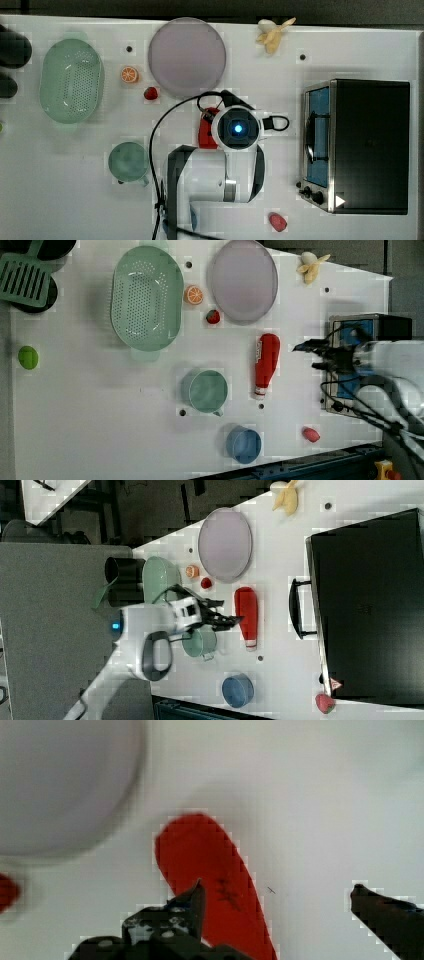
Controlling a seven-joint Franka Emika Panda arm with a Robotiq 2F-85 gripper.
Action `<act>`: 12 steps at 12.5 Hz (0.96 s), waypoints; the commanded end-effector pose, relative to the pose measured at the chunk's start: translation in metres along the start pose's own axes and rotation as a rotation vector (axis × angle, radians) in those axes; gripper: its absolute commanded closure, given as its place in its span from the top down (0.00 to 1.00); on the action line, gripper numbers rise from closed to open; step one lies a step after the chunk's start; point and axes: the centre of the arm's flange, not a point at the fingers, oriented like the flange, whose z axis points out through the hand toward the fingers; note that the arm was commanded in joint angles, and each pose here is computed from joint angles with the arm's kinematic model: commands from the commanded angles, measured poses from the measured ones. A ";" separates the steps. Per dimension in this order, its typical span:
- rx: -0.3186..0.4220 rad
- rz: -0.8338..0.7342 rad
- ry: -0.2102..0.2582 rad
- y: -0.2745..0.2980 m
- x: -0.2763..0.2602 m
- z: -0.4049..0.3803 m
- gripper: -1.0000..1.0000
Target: Pick ketchup from plate and place it on table.
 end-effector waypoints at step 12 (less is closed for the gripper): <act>-0.026 0.174 -0.041 -0.012 0.032 -0.296 1.00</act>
